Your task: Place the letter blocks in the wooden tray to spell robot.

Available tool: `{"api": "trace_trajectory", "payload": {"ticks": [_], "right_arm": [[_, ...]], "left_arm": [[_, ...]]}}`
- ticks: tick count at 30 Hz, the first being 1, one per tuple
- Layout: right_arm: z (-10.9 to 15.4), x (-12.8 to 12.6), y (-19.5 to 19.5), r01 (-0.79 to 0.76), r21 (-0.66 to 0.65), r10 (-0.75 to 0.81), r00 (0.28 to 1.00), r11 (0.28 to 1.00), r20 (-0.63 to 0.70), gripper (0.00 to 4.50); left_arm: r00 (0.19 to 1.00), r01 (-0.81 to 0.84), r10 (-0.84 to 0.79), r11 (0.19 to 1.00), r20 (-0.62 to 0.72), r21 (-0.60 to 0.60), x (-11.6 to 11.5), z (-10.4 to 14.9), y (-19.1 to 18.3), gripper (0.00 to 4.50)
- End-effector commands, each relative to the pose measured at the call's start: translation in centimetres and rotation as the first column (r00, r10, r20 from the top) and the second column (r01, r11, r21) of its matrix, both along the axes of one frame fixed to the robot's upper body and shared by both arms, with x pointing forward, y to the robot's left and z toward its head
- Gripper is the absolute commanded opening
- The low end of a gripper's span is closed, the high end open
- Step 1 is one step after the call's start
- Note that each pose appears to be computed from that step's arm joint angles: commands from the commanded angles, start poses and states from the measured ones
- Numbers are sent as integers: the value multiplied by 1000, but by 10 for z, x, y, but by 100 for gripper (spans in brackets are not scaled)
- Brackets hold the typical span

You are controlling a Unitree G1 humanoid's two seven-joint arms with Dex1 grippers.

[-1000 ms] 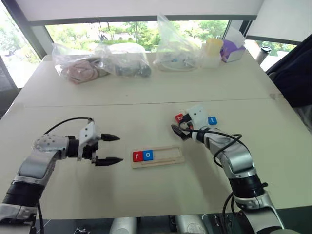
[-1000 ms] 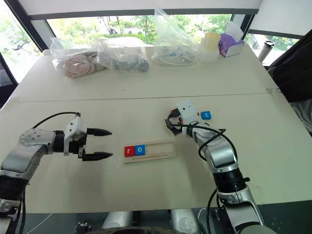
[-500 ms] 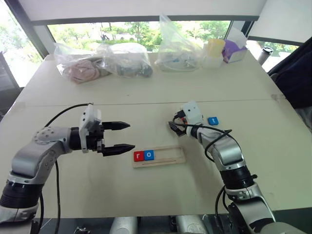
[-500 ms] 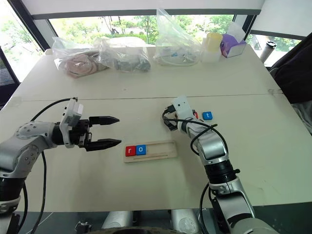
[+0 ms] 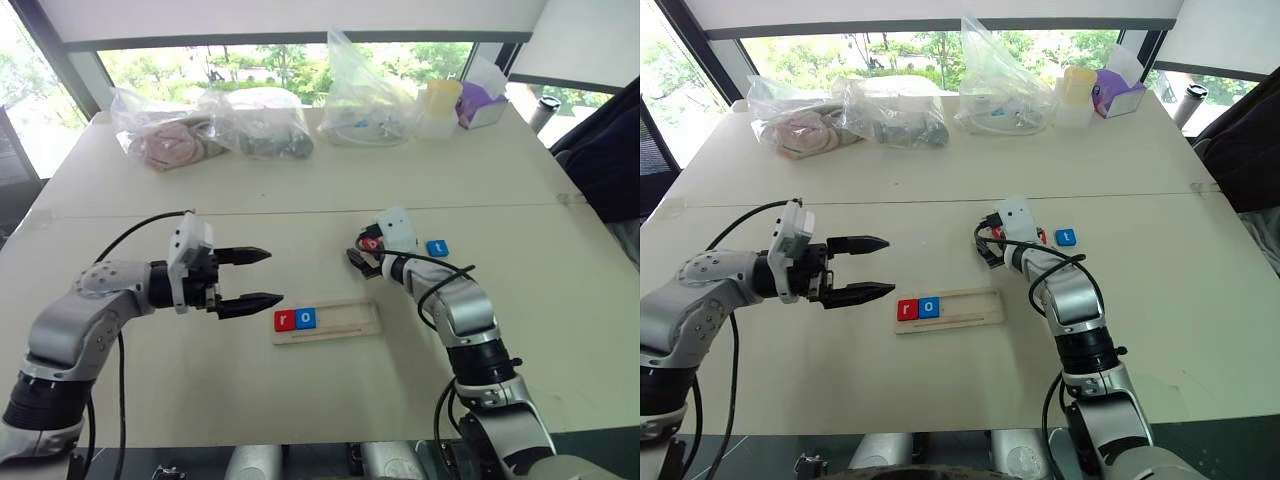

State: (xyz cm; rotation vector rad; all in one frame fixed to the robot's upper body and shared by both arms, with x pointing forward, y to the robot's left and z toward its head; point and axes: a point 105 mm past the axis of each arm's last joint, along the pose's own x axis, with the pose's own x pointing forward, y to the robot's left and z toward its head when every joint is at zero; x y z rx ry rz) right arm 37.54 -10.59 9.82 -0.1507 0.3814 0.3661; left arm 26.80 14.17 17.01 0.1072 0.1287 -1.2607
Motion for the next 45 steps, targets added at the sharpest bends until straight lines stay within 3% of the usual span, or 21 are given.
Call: {"api": "trace_trajectory", "payload": {"ticks": [1,5,9,13,19,28,34,35,39,42,45], "right_arm": [[6,0,3,-8,22,8,1000,1000,8,319],[12,-2,4,-6,23,5,1000,1000,22,118],[28,-12,-7,30,1,-30,998,1000,62,117],[42,-48,-27,59,-15,-58,996,998,67,117],[20,-110,-59,164,-10,-164,983,986,-88,117],[-9,-125,-70,289,47,-271,934,956,-233,117],[1,-123,-66,184,24,-177,966,983,-187,422],[9,-119,-69,112,-14,-113,983,994,-145,447],[41,-110,-71,-194,-144,193,981,970,-24,447],[54,-110,-71,-437,-246,458,889,865,30,447],[40,-110,-83,-587,-281,600,799,760,-46,447]], "left_arm": [[999,5,-5,1000,48,-2,-1,8,-3,450],[999,15,-15,1000,42,-1,-1,7,-4,450],[999,24,-24,1000,36,-1,0,5,-5,450],[999,37,-37,999,36,-6,0,4,-8,450],[998,58,-57,998,27,-9,0,0,-10,450],[997,68,-68,998,40,-4,5,3,-12,450],[997,57,-57,998,45,-1,7,3,-11,450],[997,56,-56,998,46,-1,8,3,-11,450],[997,54,-54,999,49,4,10,3,-11,450],[997,53,-53,999,58,1,12,4,-12,450],[996,53,-53,999,65,0,12,4,-13,450]]}}
